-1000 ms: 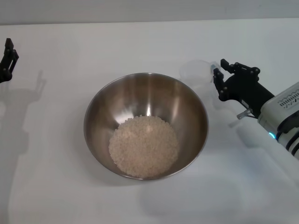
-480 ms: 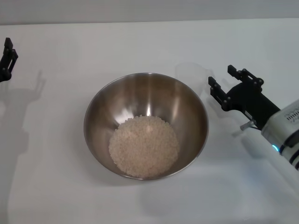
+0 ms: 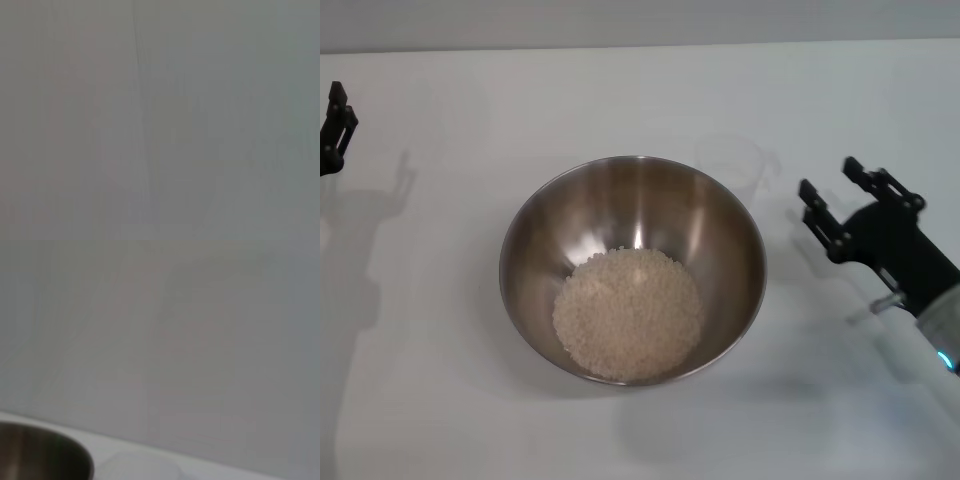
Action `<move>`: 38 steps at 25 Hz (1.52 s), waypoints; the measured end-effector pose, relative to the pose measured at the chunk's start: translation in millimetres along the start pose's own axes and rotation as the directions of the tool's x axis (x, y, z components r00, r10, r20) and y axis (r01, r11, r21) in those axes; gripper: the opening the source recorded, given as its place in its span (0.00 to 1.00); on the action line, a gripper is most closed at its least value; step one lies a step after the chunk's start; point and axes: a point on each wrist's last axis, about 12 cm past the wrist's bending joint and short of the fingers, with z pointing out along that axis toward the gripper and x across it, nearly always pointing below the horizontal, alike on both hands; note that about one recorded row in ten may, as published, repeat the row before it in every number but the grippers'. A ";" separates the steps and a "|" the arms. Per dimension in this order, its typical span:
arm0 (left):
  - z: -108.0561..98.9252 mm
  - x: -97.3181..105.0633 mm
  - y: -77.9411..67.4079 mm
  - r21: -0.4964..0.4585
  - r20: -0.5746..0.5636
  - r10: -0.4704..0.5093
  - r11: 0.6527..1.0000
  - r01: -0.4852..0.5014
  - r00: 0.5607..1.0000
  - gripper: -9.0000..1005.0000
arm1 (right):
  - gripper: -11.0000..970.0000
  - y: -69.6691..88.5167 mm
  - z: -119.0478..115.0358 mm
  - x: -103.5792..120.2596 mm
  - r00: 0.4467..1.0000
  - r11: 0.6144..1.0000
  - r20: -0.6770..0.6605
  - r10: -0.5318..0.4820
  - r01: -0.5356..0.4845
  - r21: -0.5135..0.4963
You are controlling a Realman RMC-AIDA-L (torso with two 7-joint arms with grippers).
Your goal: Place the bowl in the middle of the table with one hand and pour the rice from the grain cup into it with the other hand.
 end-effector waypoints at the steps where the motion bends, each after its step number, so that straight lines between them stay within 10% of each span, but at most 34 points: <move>1: -0.3 0.2 0.3 -0.001 -0.001 0.000 1.000 0.000 1.000 0.81 | 0.59 -0.5 -5.0 -0.1 1.000 1.000 0.014 0.004 -0.004 0.009; 17: -8.4 4.5 4.8 -0.018 -0.018 0.004 1.000 -0.005 1.000 0.81 | 0.77 -41.9 -98.7 -19.6 0.941 0.879 0.335 -0.043 -0.124 0.461; 38: -11.8 6.5 6.7 -0.026 -0.028 0.005 1.000 -0.005 1.000 0.81 | 0.79 -46.9 -91.6 -26.3 0.925 0.871 0.373 -0.071 -0.125 0.475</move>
